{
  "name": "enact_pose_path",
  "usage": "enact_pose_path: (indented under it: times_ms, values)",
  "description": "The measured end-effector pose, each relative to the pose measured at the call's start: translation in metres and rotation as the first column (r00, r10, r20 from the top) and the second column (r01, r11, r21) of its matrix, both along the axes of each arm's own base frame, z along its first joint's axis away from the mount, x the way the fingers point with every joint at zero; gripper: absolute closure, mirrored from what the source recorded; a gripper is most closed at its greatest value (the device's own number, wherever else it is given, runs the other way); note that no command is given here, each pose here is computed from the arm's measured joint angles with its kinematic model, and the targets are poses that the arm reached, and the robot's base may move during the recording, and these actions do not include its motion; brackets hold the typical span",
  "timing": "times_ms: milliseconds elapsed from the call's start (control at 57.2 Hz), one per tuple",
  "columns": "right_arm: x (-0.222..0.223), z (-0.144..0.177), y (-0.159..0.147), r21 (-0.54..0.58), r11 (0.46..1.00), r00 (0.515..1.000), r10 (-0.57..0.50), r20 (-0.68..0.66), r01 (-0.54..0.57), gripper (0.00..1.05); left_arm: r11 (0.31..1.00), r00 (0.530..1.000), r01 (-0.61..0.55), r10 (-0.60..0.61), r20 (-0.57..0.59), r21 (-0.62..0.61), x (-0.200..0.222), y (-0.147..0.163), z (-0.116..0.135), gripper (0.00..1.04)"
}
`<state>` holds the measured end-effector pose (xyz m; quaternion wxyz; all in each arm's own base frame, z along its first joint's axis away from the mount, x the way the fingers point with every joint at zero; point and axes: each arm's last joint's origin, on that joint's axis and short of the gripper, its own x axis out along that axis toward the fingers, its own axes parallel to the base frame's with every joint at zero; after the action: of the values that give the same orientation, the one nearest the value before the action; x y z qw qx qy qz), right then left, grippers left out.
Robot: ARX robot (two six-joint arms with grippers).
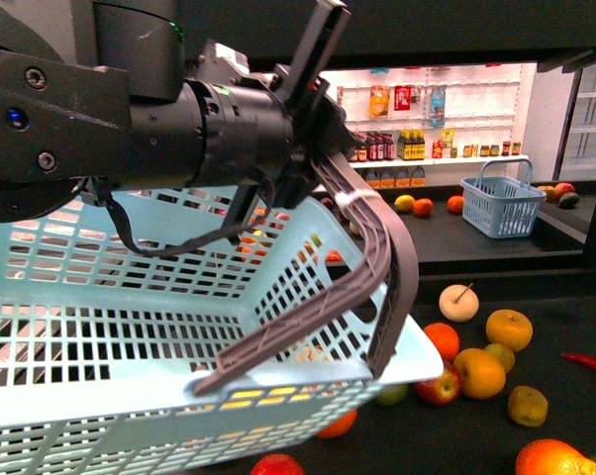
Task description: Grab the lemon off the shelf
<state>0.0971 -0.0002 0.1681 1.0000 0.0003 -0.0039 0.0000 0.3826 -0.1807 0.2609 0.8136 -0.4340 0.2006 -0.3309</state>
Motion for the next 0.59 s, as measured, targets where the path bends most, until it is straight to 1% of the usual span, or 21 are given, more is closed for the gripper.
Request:
enact_pose_path:
  times_ms: [70, 87, 122, 175, 280, 315, 385, 437, 595]
  values:
    - [0.0, 0.0, 0.0, 0.0, 1.0, 1.0, 0.0, 0.0, 0.0, 0.07, 0.989, 0.993, -0.105, 0.109, 0.034, -0.101, 0.01, 0.022, 0.01, 0.97]
    - [0.0, 0.0, 0.0, 0.0, 1.0, 1.0, 0.0, 0.0, 0.0, 0.07, 0.987, 0.991, -0.119, 0.124, 0.041, -0.111, 0.012, 0.026, 0.011, 0.97]
    - [0.0, 0.0, 0.0, 0.0, 1.0, 1.0, 0.0, 0.0, 0.0, 0.07, 0.971, 0.982, -0.17, 0.181, 0.053, -0.167, 0.016, 0.041, 0.014, 0.97]
    - [0.0, 0.0, 0.0, 0.0, 1.0, 1.0, 0.0, 0.0, 0.0, 0.07, 0.936, 0.961, -0.249, 0.27, 0.056, -0.248, 0.022, 0.065, 0.017, 0.97]
    - [0.0, 0.0, 0.0, 0.0, 1.0, 1.0, 0.0, 0.0, 0.0, 0.07, 0.869, 0.918, -0.356, 0.394, 0.047, -0.342, 0.029, 0.104, 0.019, 0.97]
    - [0.0, 0.0, 0.0, 0.0, 1.0, 1.0, 0.0, 0.0, 0.0, 0.07, 0.838, 0.897, -0.394, 0.441, 0.042, -0.376, 0.03, 0.121, 0.02, 0.97]
    - [0.0, 0.0, 0.0, 0.0, 1.0, 1.0, 0.0, 0.0, 0.0, 0.07, 0.791, 0.864, -0.446, 0.502, 0.027, -0.419, 0.031, 0.145, 0.018, 0.97]
    - [0.0, 0.0, 0.0, 0.0, 1.0, 1.0, 0.0, 0.0, 0.0, 0.07, 0.749, 0.831, -0.492, 0.556, 0.016, -0.444, 0.03, 0.168, 0.016, 0.97]
    - [0.0, 0.0, 0.0, 0.0, 1.0, 1.0, 0.0, 0.0, 0.0, 0.07, 0.67, 0.774, -0.558, 0.633, -0.016, -0.489, 0.023, 0.213, 0.005, 0.97]
